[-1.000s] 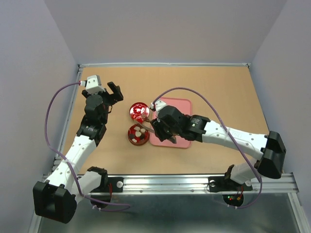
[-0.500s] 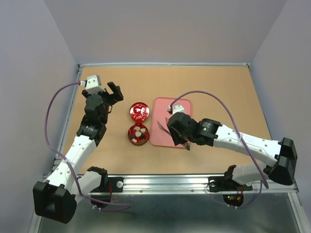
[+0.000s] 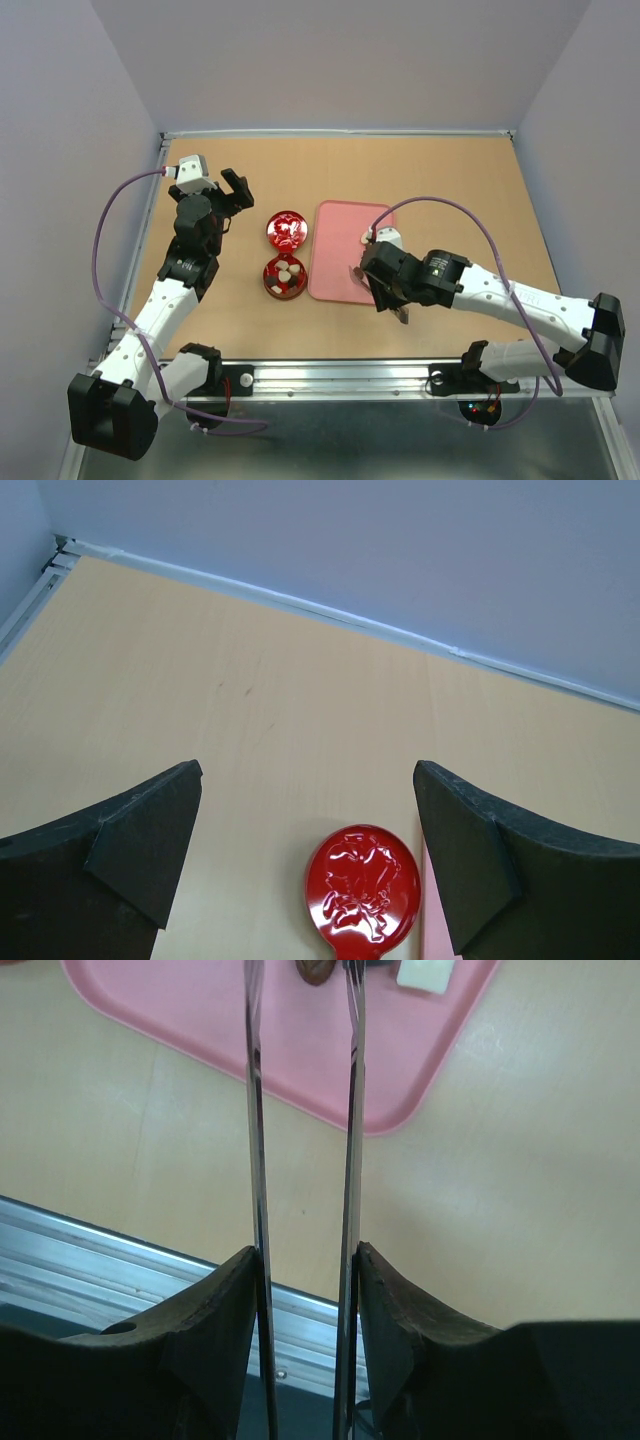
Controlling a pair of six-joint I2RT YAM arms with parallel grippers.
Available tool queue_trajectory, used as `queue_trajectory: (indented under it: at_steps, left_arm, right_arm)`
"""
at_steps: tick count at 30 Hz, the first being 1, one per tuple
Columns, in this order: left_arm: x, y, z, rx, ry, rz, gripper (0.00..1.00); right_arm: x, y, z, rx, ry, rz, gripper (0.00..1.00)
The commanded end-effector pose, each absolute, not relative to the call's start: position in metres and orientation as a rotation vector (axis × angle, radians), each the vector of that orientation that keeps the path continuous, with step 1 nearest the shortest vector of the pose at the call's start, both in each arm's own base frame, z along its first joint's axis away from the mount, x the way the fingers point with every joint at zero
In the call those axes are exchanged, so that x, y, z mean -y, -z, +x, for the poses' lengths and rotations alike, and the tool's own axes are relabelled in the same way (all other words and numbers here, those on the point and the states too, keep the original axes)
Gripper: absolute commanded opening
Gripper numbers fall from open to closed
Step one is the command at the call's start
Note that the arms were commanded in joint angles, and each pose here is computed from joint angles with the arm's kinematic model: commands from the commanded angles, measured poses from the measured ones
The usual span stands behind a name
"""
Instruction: Pack the chocolate
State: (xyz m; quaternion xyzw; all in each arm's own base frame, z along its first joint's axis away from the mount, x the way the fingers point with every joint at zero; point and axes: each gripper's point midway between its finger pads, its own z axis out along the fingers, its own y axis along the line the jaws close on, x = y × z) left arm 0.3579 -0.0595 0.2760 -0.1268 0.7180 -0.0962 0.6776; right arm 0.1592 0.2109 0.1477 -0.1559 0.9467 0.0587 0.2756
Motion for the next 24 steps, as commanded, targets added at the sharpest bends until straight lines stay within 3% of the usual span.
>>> queue_trajectory:
  at_steps: [1, 24]
  left_arm:
    - [0.061, -0.317, 0.356, -1.513, 0.253, -0.291, 0.99]
    - [0.063, -0.316, 0.358, -1.516, 0.260, -0.286, 0.99]
  right_arm:
    - [-0.205, -0.141, 0.152, -2.587, -0.155, -0.380, 0.48]
    - [-0.218, -0.163, 0.148, -2.581, -0.262, -0.390, 0.47]
